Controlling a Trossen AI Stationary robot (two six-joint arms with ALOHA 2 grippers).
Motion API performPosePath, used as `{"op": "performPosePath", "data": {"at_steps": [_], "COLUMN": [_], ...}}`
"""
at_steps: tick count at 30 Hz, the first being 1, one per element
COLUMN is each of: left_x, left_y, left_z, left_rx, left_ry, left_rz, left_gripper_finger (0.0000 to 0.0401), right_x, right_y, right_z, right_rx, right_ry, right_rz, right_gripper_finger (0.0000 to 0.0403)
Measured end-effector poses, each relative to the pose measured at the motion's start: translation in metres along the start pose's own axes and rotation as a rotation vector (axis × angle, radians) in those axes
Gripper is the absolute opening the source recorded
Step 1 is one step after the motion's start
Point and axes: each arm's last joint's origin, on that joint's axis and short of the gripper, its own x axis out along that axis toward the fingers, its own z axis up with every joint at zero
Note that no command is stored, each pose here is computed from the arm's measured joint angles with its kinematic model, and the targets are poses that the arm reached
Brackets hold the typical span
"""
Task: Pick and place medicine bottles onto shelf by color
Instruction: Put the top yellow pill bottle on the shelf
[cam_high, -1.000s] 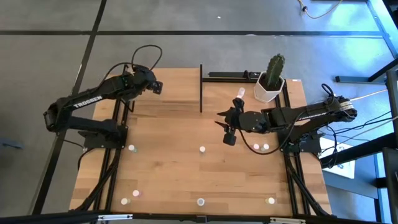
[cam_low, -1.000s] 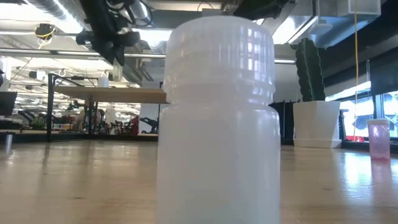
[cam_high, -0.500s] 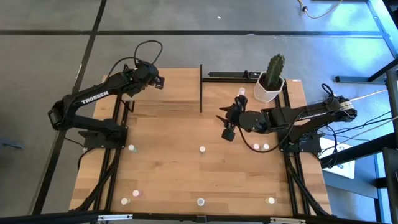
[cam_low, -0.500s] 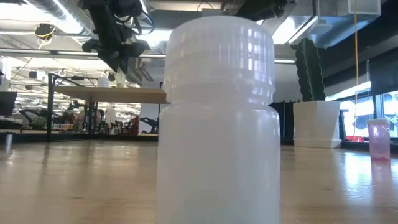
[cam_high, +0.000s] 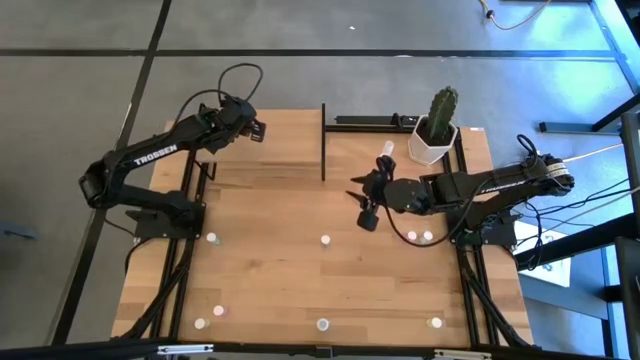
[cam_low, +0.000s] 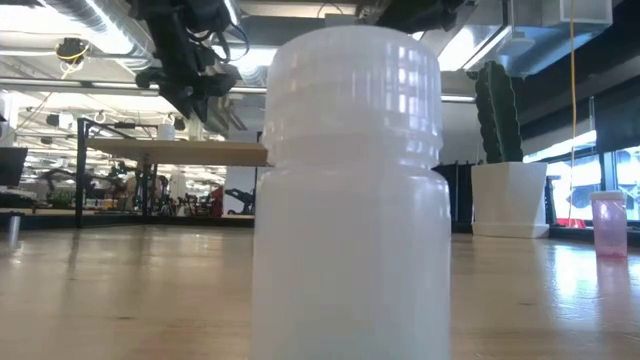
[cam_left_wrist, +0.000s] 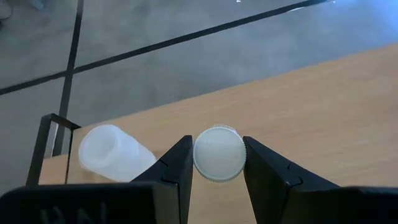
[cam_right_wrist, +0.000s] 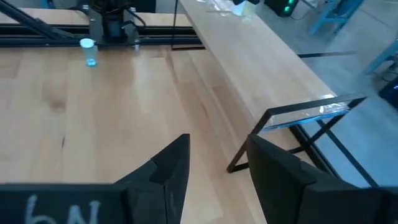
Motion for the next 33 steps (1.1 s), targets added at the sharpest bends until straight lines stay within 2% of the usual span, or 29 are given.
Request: {"op": "performPosePath", "data": {"at_steps": [5,23,33], "left_x": [0.0025,0.0023,0.0064], "left_y": [-0.0017,-0.0021,0.0042], "left_z": [-0.0001,-0.0003,0.0024], "left_rx": [0.007,0.002,-0.022], "left_ry": [0.008,0.015,0.01], "left_rz": [-0.009,-0.025,0.015], "left_gripper_finger": [0.0108,0.0108,0.0108], "right_x": [0.0,-0.0001,0.0], "right_y": [0.001,0.0011,0.0011], "right_z": [-0.0001,-0.0001,-0.0001], "right_rx": [0.001,-0.001,-0.002], "right_ry": [0.004,0.005,0.005], "right_rz": [0.036,0.037,0.037], "right_gripper_finger": [0.0161,0.0161,0.0161]}}
